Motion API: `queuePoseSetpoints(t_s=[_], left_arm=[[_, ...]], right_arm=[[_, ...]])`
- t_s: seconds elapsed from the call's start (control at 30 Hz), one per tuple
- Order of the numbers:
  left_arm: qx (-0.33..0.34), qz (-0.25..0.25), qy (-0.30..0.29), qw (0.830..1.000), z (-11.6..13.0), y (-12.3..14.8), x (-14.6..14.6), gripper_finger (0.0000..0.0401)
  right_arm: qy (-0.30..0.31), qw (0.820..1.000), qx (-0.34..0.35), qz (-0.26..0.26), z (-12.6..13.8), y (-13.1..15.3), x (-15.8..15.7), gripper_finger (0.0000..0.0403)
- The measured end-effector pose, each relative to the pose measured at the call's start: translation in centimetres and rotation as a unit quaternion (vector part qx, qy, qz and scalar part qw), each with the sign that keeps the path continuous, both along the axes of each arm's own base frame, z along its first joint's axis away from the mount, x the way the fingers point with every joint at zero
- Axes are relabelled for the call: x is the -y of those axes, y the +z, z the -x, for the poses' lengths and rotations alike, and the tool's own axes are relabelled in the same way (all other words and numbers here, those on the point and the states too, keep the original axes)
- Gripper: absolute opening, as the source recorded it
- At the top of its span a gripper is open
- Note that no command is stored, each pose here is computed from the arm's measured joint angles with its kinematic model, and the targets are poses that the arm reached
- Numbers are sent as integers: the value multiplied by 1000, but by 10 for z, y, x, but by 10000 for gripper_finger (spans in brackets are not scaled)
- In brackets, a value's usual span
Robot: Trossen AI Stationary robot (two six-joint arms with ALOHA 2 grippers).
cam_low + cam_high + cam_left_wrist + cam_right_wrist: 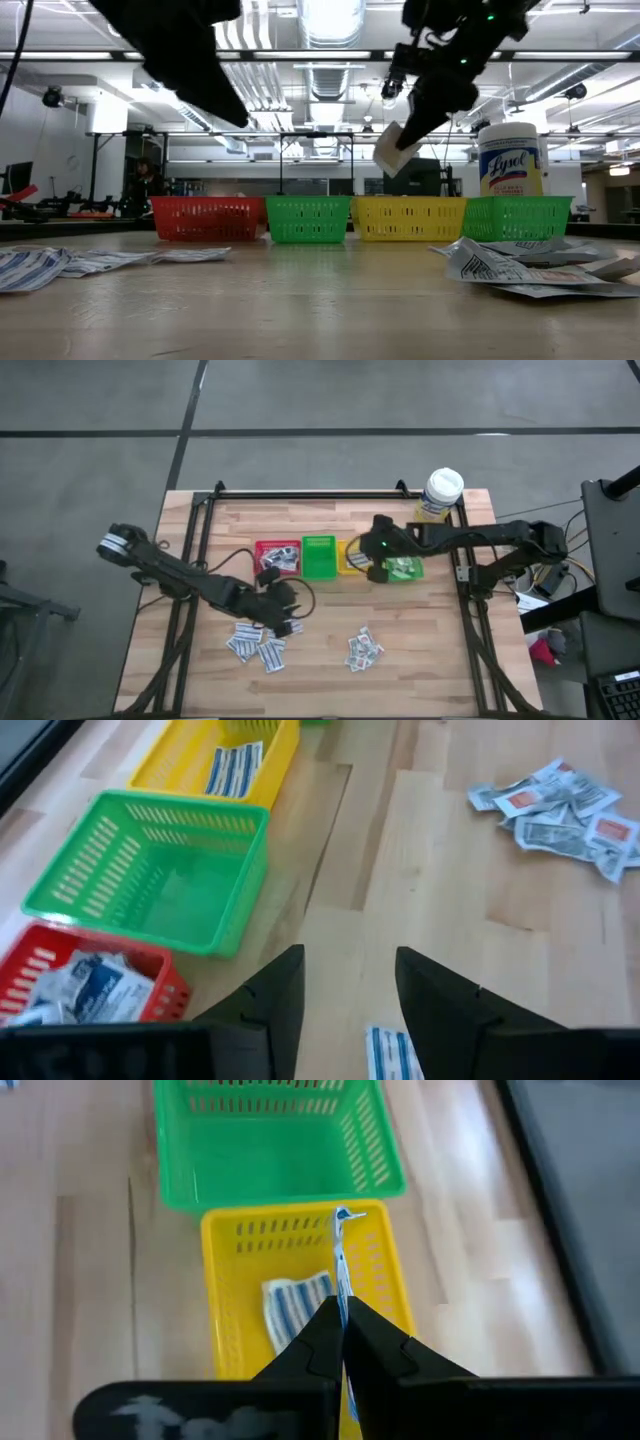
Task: Pick & Place First Aid Supplies
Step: Put the blue bandage into the yellow basket
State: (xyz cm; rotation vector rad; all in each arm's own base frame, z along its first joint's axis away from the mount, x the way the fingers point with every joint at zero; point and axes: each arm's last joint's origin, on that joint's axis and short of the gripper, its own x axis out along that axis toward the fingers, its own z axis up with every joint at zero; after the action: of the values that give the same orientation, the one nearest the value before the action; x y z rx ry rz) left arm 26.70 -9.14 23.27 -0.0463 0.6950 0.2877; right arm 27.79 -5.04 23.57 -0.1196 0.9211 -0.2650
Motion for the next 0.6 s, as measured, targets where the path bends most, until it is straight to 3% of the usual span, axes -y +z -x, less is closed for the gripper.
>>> queuePoseSetpoints(t_s=[0.23, 0.43, 0.6], left_arm=[[26, 22, -2, 999, 23, -10, -1, 154], [22, 22, -1, 1000, 27, -18, -3, 154], [21, 21, -1, 1000, 27, -20, -3, 154]], right_arm=[[-59, 994, -40, -87, -22, -13, 23, 8], [-112, 978, -102, -140, -38, -26, 36, 8], [-166, 968, -87, -165, -46, -28, 43, 8]])
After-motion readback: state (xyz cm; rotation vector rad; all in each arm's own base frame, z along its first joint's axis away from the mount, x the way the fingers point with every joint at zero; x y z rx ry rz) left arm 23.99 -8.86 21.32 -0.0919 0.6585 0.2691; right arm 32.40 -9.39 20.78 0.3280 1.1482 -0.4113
